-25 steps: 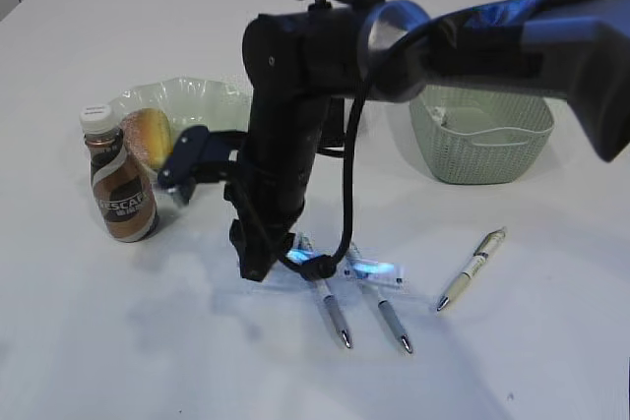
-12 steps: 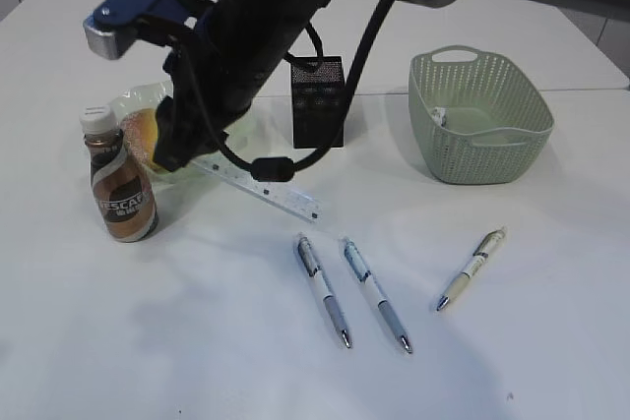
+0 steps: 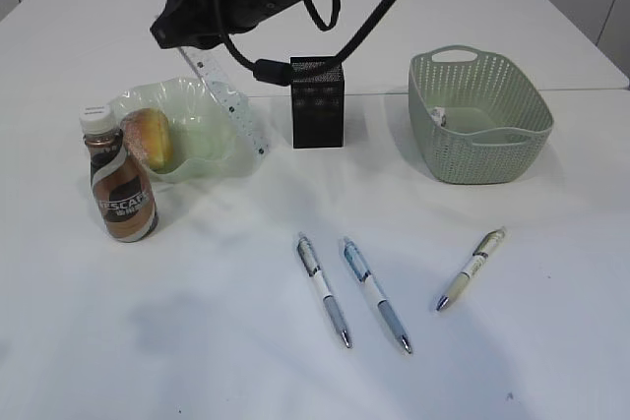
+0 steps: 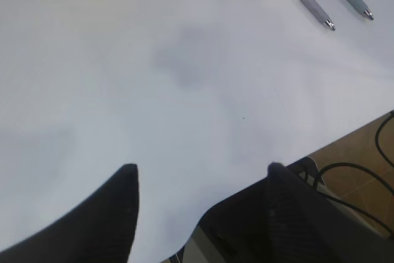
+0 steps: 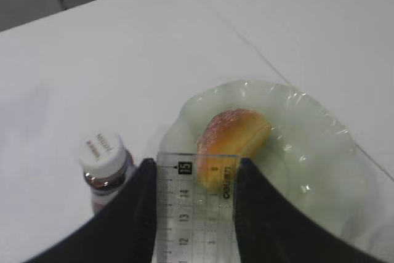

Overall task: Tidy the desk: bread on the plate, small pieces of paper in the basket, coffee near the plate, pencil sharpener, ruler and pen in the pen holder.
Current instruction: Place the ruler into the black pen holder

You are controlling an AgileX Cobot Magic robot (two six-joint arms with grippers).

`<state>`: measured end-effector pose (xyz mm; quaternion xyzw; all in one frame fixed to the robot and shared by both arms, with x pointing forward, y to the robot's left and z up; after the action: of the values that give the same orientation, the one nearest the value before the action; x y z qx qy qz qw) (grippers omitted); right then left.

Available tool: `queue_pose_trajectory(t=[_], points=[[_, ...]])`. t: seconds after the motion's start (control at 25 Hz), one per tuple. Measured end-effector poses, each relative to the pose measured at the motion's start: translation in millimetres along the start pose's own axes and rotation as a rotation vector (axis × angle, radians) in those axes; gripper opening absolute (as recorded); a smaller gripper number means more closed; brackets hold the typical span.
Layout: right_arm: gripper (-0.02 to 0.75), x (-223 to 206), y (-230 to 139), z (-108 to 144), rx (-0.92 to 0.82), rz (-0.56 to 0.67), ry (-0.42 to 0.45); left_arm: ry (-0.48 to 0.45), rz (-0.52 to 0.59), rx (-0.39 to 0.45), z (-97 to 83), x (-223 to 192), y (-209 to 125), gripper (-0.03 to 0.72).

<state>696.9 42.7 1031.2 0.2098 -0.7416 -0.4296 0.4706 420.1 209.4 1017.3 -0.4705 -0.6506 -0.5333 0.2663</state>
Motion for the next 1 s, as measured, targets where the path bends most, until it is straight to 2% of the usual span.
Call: queue_pose_trajectory(t=[0.32,0.6,0.68,0.72,0.76,0.84,1.0], points=[[0.284,14.1,0.9,-43.3,-0.071,-0.069,-0.129,0.0,-0.002,0.0,-0.1,0.0,0.4,0.456],[0.284,38.7,-1.0,-94.7,-0.151,-0.146,-0.286,-0.005,-0.033,0.0,-0.9,0.1,5.6,0.456],[0.284,51.0,-2.5,-119.0,-0.196,-0.19,-0.372,-0.009,-0.043,0.001,-1.5,0.2,7.4,0.456],[0.284,51.0,-2.5,-119.0,-0.196,-0.19,-0.372,-0.009,-0.045,0.001,-1.5,0.2,7.6,0.456],[0.284,60.7,-1.9,-136.1,-0.227,-0.23,-0.447,-0.009,-0.047,0.001,-1.6,0.2,8.1,0.456],[0.284,68.4,0.6,-147.8,-0.242,-0.264,-0.511,-0.012,-0.053,0.002,-2.0,0.3,9.1,0.456],[0.284,69.5,-3.5,-160.3,-0.259,-0.288,-0.586,-0.016,-0.079,0.002,-2.7,0.6,13.5,0.456]])
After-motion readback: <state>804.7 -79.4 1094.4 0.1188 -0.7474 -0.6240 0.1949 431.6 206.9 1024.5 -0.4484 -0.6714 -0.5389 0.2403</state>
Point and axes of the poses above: a point on each arm's last joint axis where the gripper is mounted, x pointing back along that axis away from the gripper, z along the wrist's bending axis when the last joint is at zero, y = z × x, the point moved 8 cm from there along -x, pointing out along that axis toward the gripper, and after that the axes turned 12 degrees about x, right-handed, at the moved point
